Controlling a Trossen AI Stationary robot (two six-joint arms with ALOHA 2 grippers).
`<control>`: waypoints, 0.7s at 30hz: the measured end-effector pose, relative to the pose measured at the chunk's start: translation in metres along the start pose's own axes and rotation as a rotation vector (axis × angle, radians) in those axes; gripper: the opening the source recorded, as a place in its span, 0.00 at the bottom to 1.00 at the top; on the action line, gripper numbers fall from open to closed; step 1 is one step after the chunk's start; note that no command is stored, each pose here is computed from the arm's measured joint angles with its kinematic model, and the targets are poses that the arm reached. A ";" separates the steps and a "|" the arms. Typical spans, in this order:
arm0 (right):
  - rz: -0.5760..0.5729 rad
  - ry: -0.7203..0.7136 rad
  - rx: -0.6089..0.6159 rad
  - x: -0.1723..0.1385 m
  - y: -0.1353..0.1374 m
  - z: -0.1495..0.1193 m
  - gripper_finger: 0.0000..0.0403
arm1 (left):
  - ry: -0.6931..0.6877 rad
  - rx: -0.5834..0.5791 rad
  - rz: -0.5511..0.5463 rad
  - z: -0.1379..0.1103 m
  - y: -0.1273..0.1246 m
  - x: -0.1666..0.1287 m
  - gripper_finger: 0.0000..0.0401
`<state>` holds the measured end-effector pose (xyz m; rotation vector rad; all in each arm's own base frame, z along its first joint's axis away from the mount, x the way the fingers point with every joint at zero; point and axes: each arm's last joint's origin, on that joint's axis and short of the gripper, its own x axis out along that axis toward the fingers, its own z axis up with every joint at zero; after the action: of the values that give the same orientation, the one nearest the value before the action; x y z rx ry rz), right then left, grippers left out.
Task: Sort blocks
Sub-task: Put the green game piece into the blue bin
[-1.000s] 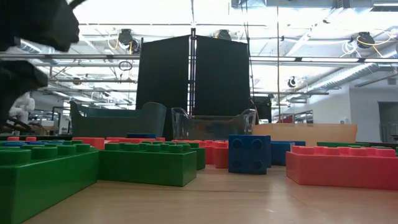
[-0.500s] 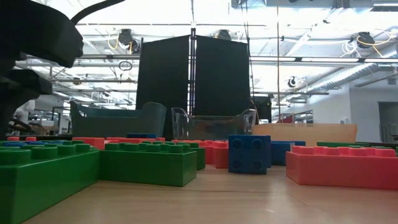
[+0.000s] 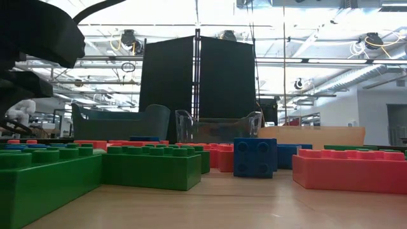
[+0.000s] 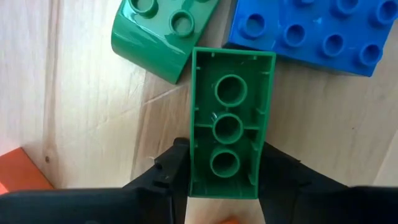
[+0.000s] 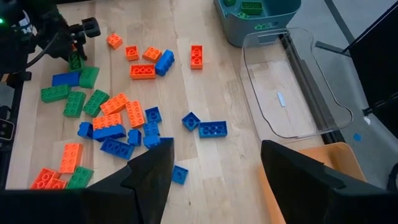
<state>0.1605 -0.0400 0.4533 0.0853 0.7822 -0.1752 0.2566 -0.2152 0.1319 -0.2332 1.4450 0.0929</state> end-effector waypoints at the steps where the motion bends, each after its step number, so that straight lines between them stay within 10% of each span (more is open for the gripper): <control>1: 0.000 0.001 -0.001 0.000 0.000 0.000 0.60 | -0.006 -0.002 -0.006 0.000 0.000 -0.003 0.35; 21: 0.000 0.003 -0.031 0.000 0.000 0.000 0.60 | -0.016 -0.179 -0.139 -0.003 0.014 -0.067 0.35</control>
<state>0.1602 -0.0399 0.4531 0.0567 0.7880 -0.1629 0.2424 -0.1970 0.1964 -0.4776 1.4016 0.1102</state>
